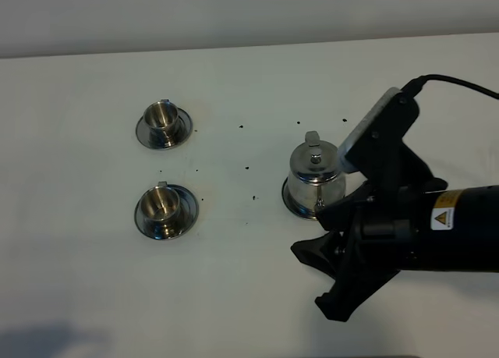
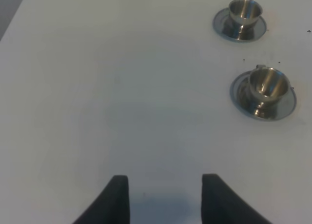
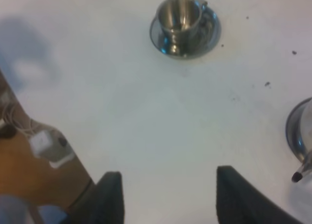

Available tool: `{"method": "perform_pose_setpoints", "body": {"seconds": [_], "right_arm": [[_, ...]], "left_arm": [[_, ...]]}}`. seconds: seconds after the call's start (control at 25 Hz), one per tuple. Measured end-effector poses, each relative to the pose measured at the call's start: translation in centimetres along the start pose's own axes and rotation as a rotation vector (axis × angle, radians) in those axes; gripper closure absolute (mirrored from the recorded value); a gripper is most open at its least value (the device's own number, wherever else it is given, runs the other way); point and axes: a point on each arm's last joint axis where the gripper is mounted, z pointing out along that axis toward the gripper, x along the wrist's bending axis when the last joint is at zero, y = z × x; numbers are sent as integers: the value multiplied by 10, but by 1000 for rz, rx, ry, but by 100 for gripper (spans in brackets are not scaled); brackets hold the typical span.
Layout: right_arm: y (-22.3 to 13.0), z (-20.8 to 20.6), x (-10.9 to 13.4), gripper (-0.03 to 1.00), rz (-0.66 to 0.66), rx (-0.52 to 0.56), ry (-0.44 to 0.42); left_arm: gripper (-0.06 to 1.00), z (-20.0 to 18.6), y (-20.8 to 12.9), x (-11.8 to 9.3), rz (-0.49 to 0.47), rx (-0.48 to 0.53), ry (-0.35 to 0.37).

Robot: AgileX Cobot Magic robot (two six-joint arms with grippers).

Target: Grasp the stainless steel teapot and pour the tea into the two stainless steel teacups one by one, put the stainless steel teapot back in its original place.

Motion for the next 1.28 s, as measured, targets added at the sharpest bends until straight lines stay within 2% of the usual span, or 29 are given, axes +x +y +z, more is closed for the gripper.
{"method": "perform_pose_setpoints", "body": {"seconds": [0.2,0.44,0.68,0.8,1.08,1.28], "right_arm": [[6,14,-3,55,-22,29,-2],[50,24,-3,55,-63,-26,1],[96,61,-9,55,-98,69,2],[116,80,-17,55,-100,140,-49],[146,112,-42,55,-109,283,-246],[156,118,-72,55,-53,317,-353]], "left_arm": [[56,0,0,0,0,-2,0],[56,0,0,0,0,-3,0],[56,0,0,0,0,-2,0],[56,0,0,0,0,-2,0],[56,0,0,0,0,-2,0],[56,0,0,0,0,-2,0]]}}
